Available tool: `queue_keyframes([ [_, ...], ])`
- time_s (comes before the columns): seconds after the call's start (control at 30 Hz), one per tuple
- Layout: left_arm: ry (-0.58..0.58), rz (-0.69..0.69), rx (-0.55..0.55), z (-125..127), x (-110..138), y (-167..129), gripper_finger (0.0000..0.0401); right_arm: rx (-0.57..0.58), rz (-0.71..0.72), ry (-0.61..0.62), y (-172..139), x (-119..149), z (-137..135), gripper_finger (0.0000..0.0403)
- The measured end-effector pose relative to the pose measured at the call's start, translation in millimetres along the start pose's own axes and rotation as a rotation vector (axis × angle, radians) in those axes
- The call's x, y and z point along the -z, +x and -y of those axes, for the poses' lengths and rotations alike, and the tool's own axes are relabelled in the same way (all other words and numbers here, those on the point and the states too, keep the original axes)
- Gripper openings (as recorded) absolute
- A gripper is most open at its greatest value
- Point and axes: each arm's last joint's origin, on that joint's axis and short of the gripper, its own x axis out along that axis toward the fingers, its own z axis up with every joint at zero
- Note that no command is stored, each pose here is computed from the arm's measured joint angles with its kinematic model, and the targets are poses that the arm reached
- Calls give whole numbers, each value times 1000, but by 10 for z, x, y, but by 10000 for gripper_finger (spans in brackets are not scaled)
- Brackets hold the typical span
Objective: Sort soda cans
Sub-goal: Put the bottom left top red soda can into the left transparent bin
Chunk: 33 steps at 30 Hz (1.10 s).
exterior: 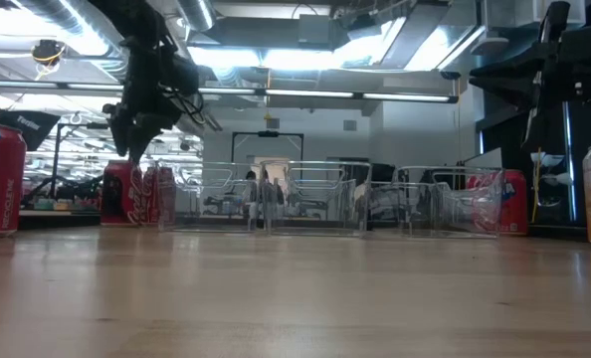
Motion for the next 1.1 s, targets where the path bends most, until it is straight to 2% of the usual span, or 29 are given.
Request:
queue_keyframes([
  [0.23, 39, -11, 5, 57, 37, 139, 265, 1, 9, 0, 0, -3, -1, 46],
  [0.63, 32, 4, -1, 63, 31, 166, 265, 1, 9, 0, 0, -3, 0, 46],
  [0.87, -37, 17, 9, 46, 17, 170, 265, 1, 9, 0, 0, -3, 0, 46],
  [1.1, -28, 40, 27, 33, 52, 113, 265, 1, 9, 0, 0, -2, 0, 46],
])
